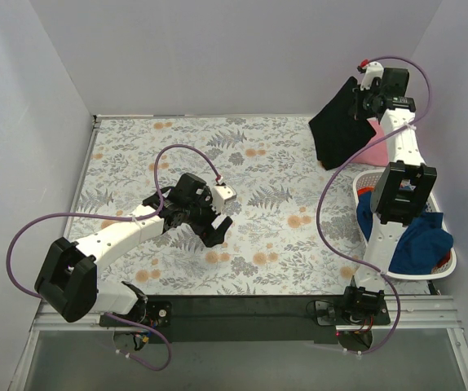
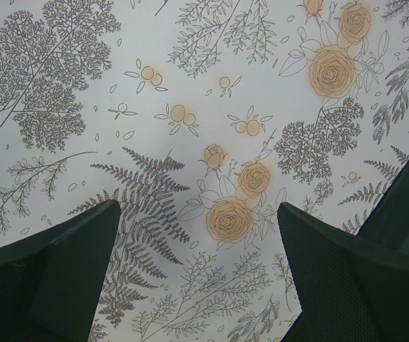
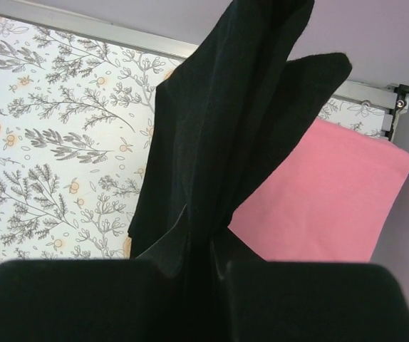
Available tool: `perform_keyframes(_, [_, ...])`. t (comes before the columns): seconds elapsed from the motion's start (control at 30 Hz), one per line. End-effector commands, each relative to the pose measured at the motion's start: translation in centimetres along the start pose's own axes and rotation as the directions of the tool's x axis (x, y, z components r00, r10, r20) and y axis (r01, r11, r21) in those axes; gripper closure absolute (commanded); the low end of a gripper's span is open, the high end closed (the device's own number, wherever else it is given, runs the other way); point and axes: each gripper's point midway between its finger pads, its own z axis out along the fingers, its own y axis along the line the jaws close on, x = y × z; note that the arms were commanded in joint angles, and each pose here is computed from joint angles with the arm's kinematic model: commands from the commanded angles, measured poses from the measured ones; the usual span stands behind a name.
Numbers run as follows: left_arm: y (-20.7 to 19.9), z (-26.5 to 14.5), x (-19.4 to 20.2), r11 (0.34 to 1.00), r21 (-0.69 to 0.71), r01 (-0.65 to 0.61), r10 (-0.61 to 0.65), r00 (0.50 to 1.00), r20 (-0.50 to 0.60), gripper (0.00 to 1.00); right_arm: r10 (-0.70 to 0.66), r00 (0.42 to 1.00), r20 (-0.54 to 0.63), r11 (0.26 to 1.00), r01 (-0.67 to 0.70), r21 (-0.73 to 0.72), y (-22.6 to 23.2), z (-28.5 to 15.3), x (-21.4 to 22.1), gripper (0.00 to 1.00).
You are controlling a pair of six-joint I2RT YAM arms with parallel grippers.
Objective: Fold and stack the t-shirts
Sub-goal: Neatly place the folded tshirt to the corner
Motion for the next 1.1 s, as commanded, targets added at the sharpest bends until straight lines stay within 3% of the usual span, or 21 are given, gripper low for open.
perform_keyframes(0.0, [-0.2, -0.5, -0.6, 1.000, 0.011, -0.017, 0.017, 1.000, 0.018, 0.07, -0.049, 0.995, 0.091, 0.998, 0.045, 0.043, -1.4, -0.4, -2.9, 0.99])
perform_keyframes(0.4, [-0.4, -0.3, -0.3, 1.000, 0.027, -0.009, 0.009, 1.000, 0.004, 0.07, -0.075, 0.994, 0.075, 0.993, 0.068, 0.099, -4.9, 0.4, -0.4, 0.99])
perform_keyframes(0.5, [-0.3, -0.4, -0.2, 1.000, 0.019, -0.001, 0.001, 1.000, -0.001, 0.07, -0.090, 0.996, 0.025, 0.982, 0.084, 0.167, -7.0, 1.0, 1.3, 0.64])
perform_keyframes(0.53, [-0.3, -0.5, -0.2, 1.000, 0.016, -0.001, 0.001, 1.000, -0.002, 0.07, -0.090, 0.996, 0.013, 0.979, 0.086, 0.185, -7.5, 1.2, 1.8, 0.31])
perform_keyframes(0.57, [-0.2, -0.6, -0.3, 1.000, 0.010, 0.001, -0.001, 1.000, 0.000, 0.07, -0.098, 0.995, 0.015, 0.974, 0.093, 0.208, -8.1, 1.0, 1.7, 0.10])
perform_keyframes(0.6, [-0.2, -0.7, -0.3, 1.000, 0.005, 0.016, -0.016, 1.000, 0.002, 0.06, -0.103, 0.995, 0.020, 0.970, 0.095, 0.225, -8.5, 0.9, 1.5, 0.06])
perform_keyframes(0.9, [-0.4, -3.7, -3.1, 0.988, 0.065, 0.140, -0.145, 0.987, 0.075, 0.06, -0.172, 0.977, 0.125, 0.974, 0.149, 0.172, -6.6, -3.0, -3.1, 0.02])
perform_keyframes(1.07, [1.5, -4.8, -4.9, 0.940, 0.085, 0.329, -0.337, 0.936, 0.101, 0.06, -0.181, 0.974, 0.137, 0.982, 0.172, 0.074, -2.7, -6.2, -4.0, 0.02])
